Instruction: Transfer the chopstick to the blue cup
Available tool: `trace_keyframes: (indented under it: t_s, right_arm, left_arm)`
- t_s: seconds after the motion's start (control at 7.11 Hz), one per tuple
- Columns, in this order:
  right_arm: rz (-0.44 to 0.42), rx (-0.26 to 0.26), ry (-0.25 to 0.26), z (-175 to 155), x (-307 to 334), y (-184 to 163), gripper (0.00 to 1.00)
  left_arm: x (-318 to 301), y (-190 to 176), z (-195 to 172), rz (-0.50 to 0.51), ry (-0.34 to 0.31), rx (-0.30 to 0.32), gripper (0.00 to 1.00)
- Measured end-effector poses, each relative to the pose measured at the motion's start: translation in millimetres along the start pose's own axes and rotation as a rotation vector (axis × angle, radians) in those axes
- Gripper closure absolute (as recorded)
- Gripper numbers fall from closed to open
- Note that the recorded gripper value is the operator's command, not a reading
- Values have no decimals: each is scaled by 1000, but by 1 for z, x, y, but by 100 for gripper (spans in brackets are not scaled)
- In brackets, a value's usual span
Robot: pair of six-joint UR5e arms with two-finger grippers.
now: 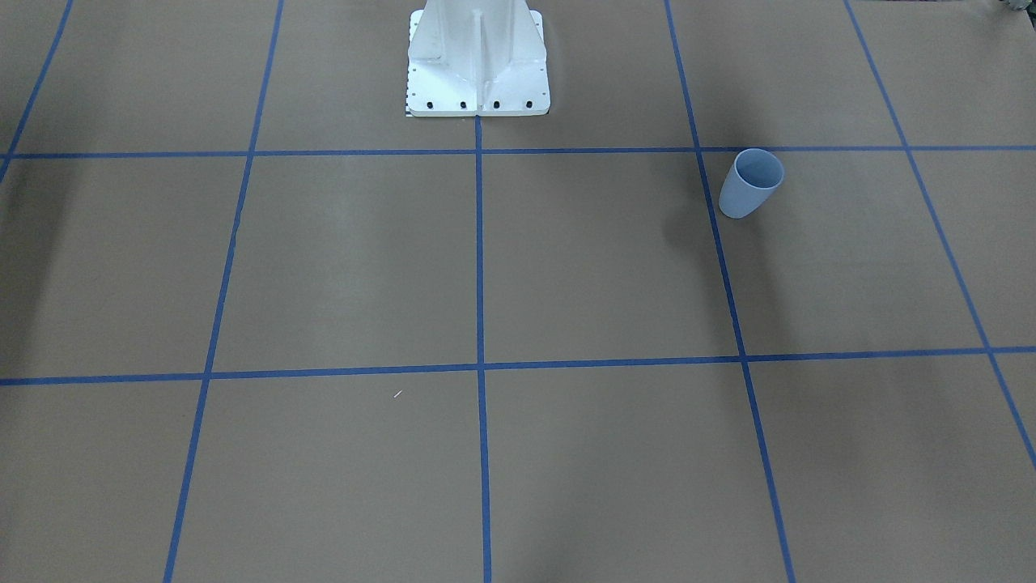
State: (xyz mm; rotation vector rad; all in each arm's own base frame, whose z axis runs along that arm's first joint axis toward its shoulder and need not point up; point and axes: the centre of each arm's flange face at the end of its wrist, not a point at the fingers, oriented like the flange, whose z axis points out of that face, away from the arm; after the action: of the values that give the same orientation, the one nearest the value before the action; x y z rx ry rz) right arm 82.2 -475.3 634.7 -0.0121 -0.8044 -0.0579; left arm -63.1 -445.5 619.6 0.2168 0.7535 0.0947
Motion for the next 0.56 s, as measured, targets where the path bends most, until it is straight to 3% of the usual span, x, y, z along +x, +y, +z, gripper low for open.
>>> trace_keyframes:
  t_s: [0.56]
  right_arm:
    - [4, -2, -2, 1, 1, 4, 0]
  left_arm:
    - [0, 0, 0, 0, 1, 0, 2]
